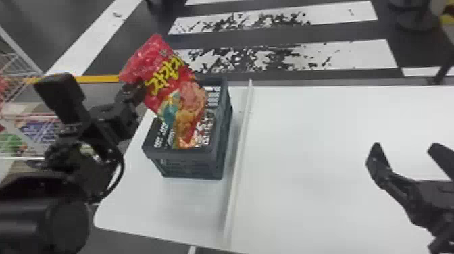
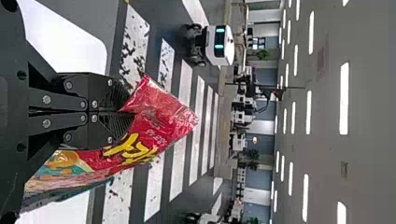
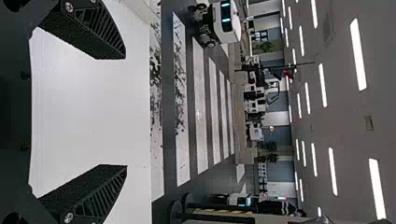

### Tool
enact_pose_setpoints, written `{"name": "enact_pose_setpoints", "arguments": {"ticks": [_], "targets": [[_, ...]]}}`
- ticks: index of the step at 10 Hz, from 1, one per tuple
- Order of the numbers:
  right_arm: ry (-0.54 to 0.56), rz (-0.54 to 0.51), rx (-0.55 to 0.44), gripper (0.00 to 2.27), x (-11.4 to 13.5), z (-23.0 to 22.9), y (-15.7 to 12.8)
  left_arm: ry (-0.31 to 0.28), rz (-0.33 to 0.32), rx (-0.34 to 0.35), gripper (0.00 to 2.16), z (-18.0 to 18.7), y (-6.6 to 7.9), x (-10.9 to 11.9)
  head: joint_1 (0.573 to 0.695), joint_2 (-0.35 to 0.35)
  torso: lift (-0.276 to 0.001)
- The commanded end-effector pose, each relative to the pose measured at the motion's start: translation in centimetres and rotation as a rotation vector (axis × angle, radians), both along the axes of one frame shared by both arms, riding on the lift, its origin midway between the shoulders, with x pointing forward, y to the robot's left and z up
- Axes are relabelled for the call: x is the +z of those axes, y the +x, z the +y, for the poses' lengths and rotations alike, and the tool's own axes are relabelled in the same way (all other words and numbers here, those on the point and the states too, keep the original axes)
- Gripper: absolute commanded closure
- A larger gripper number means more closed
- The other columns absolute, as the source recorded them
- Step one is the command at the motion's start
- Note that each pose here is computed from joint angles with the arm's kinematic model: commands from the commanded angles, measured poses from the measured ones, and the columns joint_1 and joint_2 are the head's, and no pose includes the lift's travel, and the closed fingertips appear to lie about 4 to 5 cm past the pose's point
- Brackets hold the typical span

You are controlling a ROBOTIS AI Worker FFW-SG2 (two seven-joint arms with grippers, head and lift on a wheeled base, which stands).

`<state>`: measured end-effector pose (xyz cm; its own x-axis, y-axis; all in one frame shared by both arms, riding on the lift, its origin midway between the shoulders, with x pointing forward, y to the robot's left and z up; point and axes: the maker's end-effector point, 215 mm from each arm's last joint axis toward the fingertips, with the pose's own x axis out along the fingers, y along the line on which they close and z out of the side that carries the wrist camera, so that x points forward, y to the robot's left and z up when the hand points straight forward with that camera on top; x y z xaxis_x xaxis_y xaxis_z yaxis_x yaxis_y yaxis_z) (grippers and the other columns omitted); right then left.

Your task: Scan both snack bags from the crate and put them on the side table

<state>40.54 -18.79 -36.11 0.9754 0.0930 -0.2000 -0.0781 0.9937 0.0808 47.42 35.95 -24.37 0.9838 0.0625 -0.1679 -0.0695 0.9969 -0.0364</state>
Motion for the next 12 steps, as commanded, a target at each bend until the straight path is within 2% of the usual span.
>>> {"name": "enact_pose_setpoints", "arguments": {"ticks": [1,2,3,5,6,8,10,11,12], "targets": [[-0.002,0.001,0.000,0.09,0.0,-0.1,0.0,-0.016,-0.035,-0.036,2.14,-1.4,-1.3,3.2,0.695,0.217,-0.087],[-0.003,0.000,-0.001,0.09,0.0,-0.2,0.0,-0.033,-0.060,-0.071,2.14,-2.9,-2.0,5.0,0.695,0.208,-0.087],[-0.003,0.002,-0.001,0.09,-0.1,-0.2,0.0,-0.082,-0.064,-0.120,2.14,-4.5,-2.7,5.5,0.695,0.201,-0.087],[-0.002,-0.001,-0.001,0.09,0.0,-0.2,0.2,-0.148,-0.037,-0.222,2.14,-9.7,-2.8,4.2,0.695,0.155,-0.087],[0.001,0.001,-0.003,0.09,-0.1,-0.3,0.1,-0.199,-0.007,-0.292,2.14,-13.2,-2.8,2.5,0.695,0.119,-0.087],[0.004,0.002,-0.010,0.09,0.0,-0.7,0.1,-0.238,0.053,-0.386,2.14,-19.0,-2.7,-0.7,0.695,0.035,-0.087],[0.005,0.002,-0.019,0.09,0.0,-1.2,0.1,-0.379,0.082,-0.501,2.14,-24.5,-2.3,-5.5,0.695,-0.031,-0.087],[0.003,0.001,-0.022,0.09,0.0,-1.4,0.1,-0.448,0.066,-0.551,2.14,-27.1,-2.3,-7.4,0.695,-0.081,-0.087],[0.002,0.003,-0.023,0.09,0.0,-1.5,0.1,-0.502,0.107,-0.587,2.14,-29.5,-2.7,-10.2,0.695,-0.124,-0.087]]}}
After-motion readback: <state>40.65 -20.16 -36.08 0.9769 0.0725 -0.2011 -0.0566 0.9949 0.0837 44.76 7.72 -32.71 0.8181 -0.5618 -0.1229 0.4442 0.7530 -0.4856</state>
